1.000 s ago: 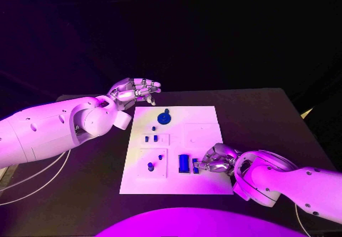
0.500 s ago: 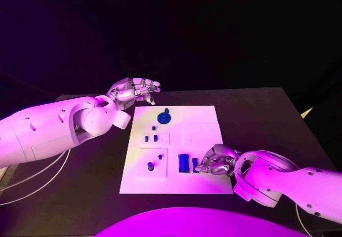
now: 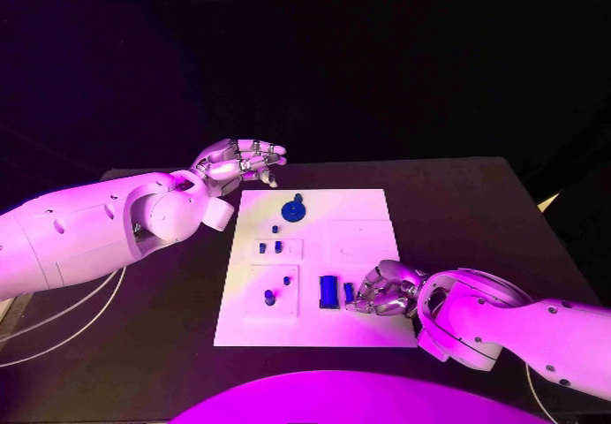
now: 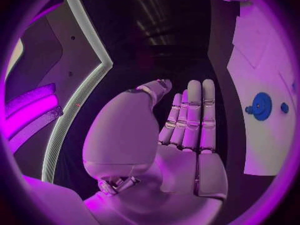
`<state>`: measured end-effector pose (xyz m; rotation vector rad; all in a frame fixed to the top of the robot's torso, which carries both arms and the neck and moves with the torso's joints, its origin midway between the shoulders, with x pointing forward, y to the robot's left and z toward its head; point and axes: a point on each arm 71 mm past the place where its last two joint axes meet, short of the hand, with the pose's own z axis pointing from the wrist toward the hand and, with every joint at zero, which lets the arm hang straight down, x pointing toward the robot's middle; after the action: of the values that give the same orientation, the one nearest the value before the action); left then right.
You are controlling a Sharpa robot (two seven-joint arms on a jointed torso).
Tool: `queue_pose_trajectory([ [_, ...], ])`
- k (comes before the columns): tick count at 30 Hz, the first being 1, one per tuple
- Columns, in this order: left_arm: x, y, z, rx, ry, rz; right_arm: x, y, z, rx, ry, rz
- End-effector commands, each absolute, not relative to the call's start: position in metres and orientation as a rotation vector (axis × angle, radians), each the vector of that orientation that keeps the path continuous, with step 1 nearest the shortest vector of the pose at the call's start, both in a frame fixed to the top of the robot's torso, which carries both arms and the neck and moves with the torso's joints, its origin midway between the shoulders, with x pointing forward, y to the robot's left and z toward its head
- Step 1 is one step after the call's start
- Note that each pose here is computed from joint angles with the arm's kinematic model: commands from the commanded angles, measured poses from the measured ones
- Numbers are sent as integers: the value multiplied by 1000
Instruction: Assemble the parts on the task board
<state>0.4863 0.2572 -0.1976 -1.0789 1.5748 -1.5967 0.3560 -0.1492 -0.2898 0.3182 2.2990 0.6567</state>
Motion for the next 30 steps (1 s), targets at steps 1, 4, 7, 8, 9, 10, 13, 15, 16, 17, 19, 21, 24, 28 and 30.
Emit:
queue_pose_trajectory([
  [1,486,255,-197,-1077,1577,-1618,356,-148,-291,280,2308,656],
  [4,486,255,-197,-1076,1578,-1619,359,-150,-293,282,2306,645],
  [7,486,254,-197,-1075,1580,-1620,361,-149,-295,280,2312,645],
  [8,485,254,-197,-1075,1581,-1620,362,-149,-295,278,2315,646],
  [9,486,254,-197,-1075,1582,-1620,362,-149,-295,276,2318,647],
  [10,486,254,-197,-1075,1583,-1619,362,-149,-296,273,2320,648],
  [13,486,255,-197,-1075,1586,-1618,363,-148,-297,268,2326,649],
  [15,486,255,-197,-1075,1587,-1618,363,-148,-297,265,2330,649],
  [16,486,255,-197,-1075,1587,-1618,363,-148,-297,264,2331,649],
  [17,486,255,-197,-1074,1588,-1618,363,-148,-297,264,2331,649],
  [19,486,254,-197,-1074,1588,-1618,363,-149,-297,265,2328,650],
  [21,485,254,-197,-1074,1589,-1619,363,-150,-296,268,2320,653],
  [24,485,255,-197,-1074,1588,-1617,362,-152,-293,266,2310,685],
  [28,485,255,-197,-1074,1584,-1612,363,-155,-287,266,2294,744],
  [30,485,256,-197,-1073,1580,-1612,366,-157,-280,268,2266,779],
])
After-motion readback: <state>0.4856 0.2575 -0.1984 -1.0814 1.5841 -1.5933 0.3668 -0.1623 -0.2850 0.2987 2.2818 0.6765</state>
